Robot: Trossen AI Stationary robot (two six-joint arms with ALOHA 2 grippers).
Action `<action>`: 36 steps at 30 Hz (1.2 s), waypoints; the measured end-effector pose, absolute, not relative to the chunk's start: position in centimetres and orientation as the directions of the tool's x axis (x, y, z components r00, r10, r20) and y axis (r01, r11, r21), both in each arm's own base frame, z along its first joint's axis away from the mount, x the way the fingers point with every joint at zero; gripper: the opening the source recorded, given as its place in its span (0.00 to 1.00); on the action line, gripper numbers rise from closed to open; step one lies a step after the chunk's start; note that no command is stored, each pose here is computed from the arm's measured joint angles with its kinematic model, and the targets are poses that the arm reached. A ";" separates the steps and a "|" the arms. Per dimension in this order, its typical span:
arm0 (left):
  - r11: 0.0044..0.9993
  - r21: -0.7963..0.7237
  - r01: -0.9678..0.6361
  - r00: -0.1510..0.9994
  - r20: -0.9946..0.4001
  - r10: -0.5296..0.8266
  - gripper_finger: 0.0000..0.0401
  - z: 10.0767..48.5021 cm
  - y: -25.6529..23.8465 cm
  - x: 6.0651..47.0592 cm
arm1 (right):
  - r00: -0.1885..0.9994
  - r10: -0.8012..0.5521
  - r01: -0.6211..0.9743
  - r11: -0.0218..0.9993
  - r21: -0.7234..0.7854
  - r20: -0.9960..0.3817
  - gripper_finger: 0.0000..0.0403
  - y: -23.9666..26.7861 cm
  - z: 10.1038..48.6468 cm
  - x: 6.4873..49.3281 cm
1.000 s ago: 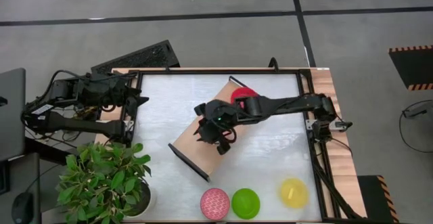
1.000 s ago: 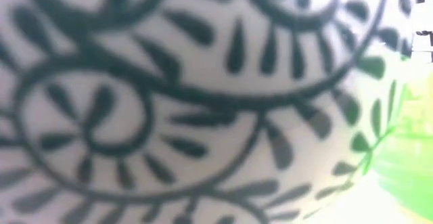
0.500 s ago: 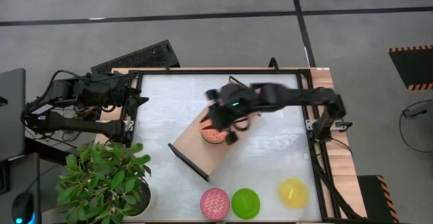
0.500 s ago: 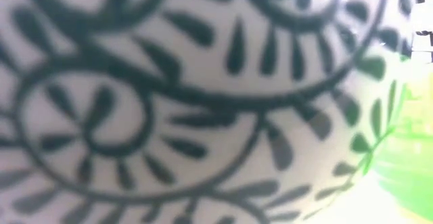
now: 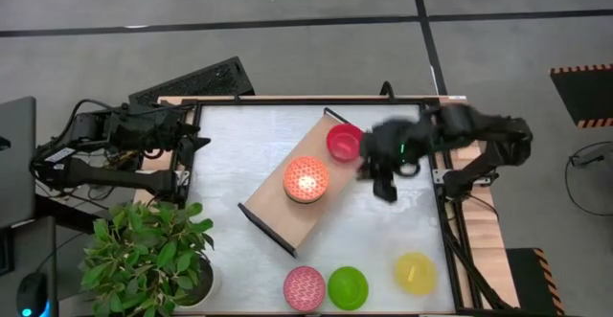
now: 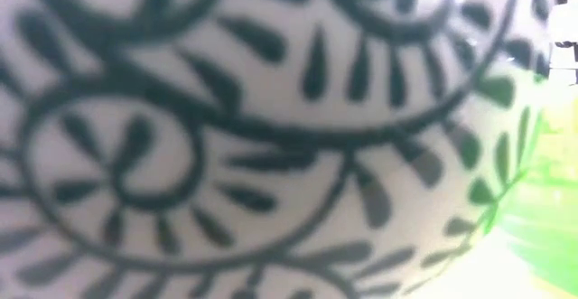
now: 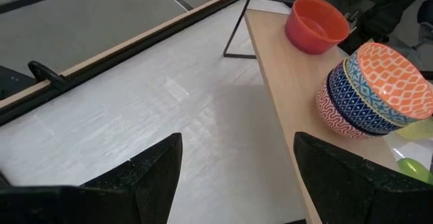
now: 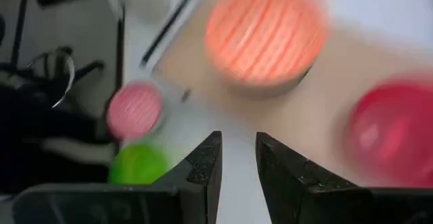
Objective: Place and stack bowls onto a shelf
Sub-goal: Stack the red patterned bowl on top of the orange patterned bowl on the shelf
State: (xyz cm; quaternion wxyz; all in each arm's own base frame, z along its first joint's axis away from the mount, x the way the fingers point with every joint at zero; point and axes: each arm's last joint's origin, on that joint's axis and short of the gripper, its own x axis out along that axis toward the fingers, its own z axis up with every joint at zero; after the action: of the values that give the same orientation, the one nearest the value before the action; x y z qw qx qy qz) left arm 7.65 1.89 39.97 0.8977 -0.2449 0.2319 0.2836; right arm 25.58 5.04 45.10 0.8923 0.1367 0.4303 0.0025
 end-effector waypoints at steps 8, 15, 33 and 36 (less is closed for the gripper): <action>0.720 -0.314 -0.620 0.734 -0.556 0.390 0.67 40.0 1.9 7.7 | 0.492 0.088 0.320 0.907 0.274 -0.866 0.29 11.0 40.0 26.9; 0.741 -0.338 -0.580 0.754 -0.566 0.332 0.67 39.9 1.7 7.7 | 0.397 0.060 0.403 0.885 0.233 -0.916 0.36 15.2 34.4 31.2; 0.771 -0.310 -0.557 0.737 -0.612 0.286 0.67 39.5 1.5 7.5 | 0.402 0.172 0.397 0.852 0.340 -0.900 0.46 22.9 23.9 37.7; 0.750 -0.329 -0.574 0.731 -0.620 0.287 0.67 39.5 1.5 7.4 | 0.438 0.178 0.386 0.848 0.363 -0.881 0.46 23.7 23.8 37.8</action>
State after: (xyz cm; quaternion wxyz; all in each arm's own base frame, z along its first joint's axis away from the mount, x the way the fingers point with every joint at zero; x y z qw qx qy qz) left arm 7.39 1.54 39.45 0.8935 -0.2588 0.2770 0.2408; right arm 37.77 23.69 23.79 0.8045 0.2678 0.5262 -0.0647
